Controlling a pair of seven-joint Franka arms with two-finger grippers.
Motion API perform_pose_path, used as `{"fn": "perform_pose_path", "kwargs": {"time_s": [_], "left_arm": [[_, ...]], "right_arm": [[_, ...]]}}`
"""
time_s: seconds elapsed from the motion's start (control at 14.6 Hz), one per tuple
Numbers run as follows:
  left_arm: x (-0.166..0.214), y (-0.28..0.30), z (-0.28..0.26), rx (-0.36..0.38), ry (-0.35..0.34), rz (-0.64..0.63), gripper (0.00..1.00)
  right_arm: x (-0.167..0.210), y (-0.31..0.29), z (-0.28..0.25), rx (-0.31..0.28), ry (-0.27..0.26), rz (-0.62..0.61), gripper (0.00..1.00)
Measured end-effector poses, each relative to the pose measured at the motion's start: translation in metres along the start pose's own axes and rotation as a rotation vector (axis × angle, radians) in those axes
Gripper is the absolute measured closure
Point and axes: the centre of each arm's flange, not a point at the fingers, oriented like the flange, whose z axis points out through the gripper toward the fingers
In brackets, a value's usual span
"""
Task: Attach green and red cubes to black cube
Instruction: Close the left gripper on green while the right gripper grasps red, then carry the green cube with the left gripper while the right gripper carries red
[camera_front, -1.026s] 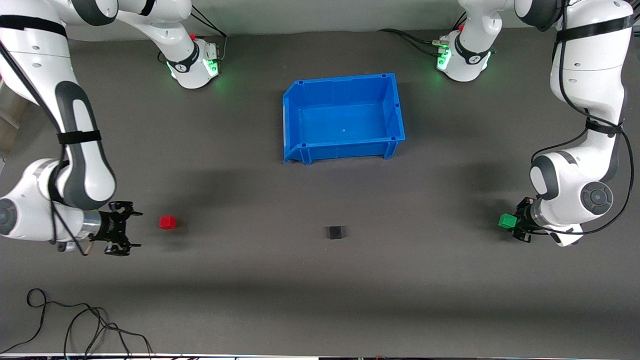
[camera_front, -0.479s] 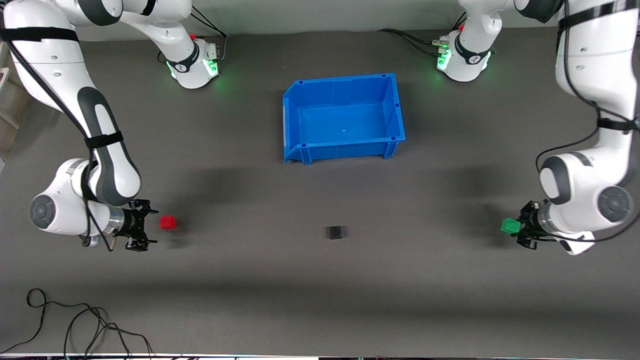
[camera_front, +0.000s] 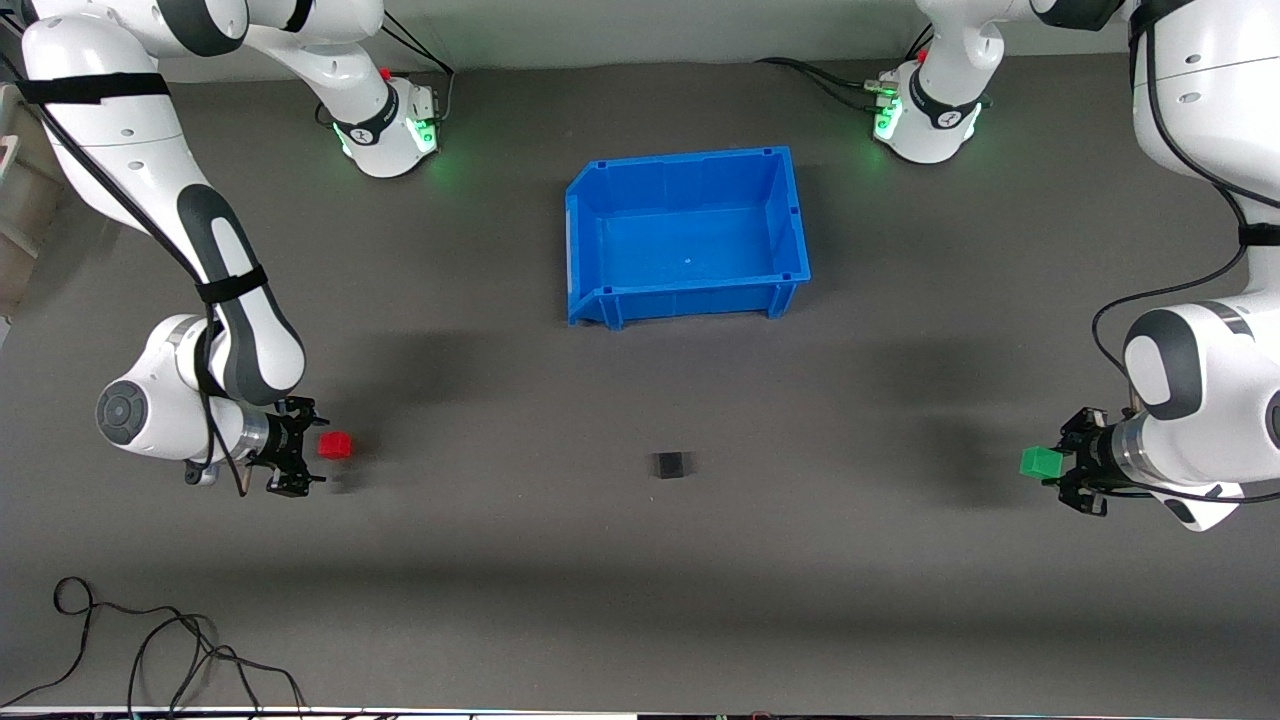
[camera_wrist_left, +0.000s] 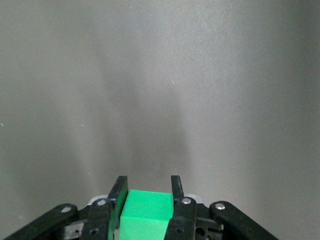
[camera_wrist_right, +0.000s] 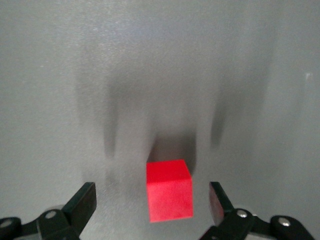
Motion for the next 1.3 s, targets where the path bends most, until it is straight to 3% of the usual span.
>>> {"fn": "perform_pose_path", "kwargs": {"time_s": [0.48, 0.62, 0.75, 0.96, 1.3], "left_arm": [[-0.020, 0.016, 0.011, -0.006, -0.018, -0.124, 0.60], [-0.033, 0.021, 0.016, -0.004, -0.018, -0.150, 0.60], [-0.045, 0.026, 0.019, -0.003, -0.017, -0.160, 0.60], [-0.047, 0.029, 0.018, -0.007, -0.016, -0.167, 0.60], [-0.059, 0.032, 0.015, -0.015, -0.017, -0.208, 0.60]], "right_arm": [[-0.005, 0.008, 0.015, 0.013, 0.011, -0.007, 0.04], [-0.005, 0.008, 0.015, 0.014, 0.012, -0.011, 0.22], [-0.005, 0.008, 0.015, 0.015, 0.012, -0.016, 0.28], [-0.005, 0.008, 0.015, 0.015, 0.013, -0.017, 0.61], [-0.020, -0.001, 0.007, 0.044, 0.016, -0.006, 0.61]]}}
